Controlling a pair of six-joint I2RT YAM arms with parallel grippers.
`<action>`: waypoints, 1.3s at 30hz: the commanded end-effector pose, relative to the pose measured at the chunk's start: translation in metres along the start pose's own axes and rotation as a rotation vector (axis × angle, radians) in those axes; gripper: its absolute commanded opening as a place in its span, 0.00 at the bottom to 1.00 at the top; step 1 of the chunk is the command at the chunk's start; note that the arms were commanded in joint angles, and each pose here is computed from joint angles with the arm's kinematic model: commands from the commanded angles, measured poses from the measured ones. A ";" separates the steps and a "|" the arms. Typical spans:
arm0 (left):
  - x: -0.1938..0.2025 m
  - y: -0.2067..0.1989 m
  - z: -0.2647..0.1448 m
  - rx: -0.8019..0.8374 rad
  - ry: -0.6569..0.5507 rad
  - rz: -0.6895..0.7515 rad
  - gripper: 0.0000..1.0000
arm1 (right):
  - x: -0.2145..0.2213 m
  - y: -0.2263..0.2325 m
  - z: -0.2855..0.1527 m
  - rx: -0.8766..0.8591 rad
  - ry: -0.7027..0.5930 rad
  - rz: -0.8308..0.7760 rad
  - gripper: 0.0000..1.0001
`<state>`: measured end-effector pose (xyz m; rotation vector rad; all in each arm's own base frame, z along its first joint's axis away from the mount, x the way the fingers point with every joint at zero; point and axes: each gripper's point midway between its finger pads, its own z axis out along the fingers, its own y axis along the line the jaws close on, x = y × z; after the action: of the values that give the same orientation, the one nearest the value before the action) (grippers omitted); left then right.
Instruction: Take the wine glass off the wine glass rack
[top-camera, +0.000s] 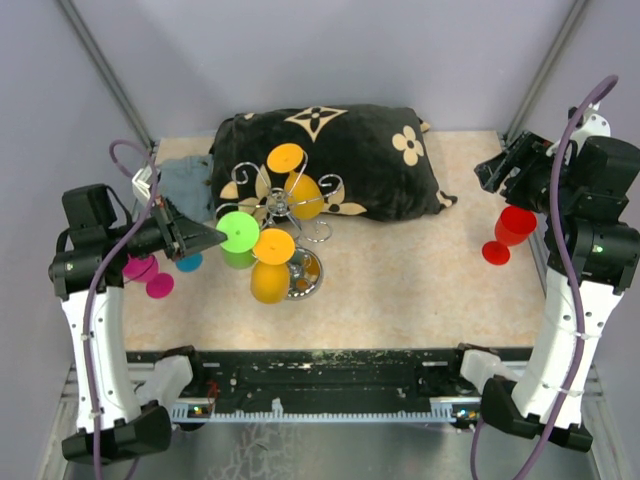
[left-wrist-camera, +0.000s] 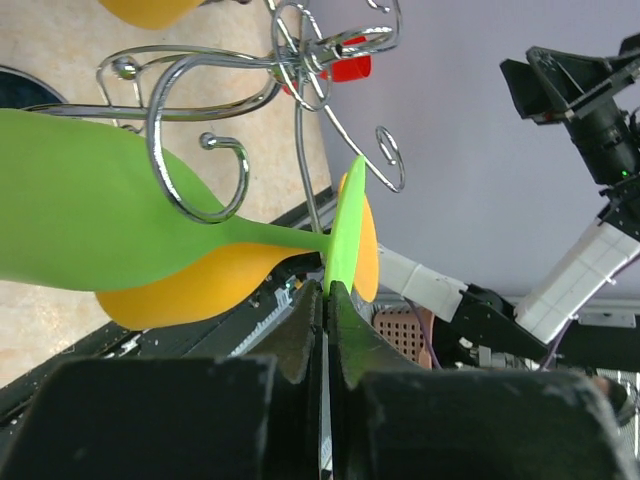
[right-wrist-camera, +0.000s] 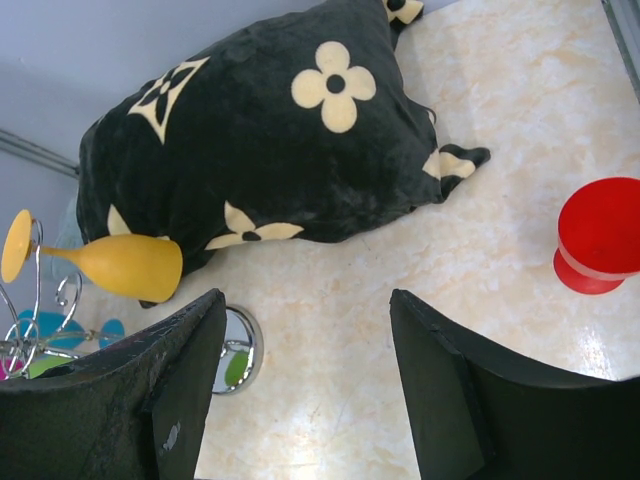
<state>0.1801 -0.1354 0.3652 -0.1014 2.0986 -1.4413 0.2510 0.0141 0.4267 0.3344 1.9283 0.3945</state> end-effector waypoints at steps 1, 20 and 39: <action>0.002 0.017 -0.005 -0.099 -0.049 0.000 0.00 | -0.006 0.008 0.000 -0.036 -0.027 -0.035 0.67; -0.029 -0.013 -0.036 -0.263 -0.243 0.220 0.00 | -0.003 0.004 0.001 -0.021 -0.021 -0.047 0.67; -0.128 -0.026 -0.070 -0.512 -0.312 1.297 0.00 | -0.009 0.014 0.013 -0.070 -0.005 -0.034 0.67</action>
<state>0.2207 -0.0482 0.4069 0.2681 1.8939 -0.3951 0.2559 0.0182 0.4179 0.3169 1.9601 0.4076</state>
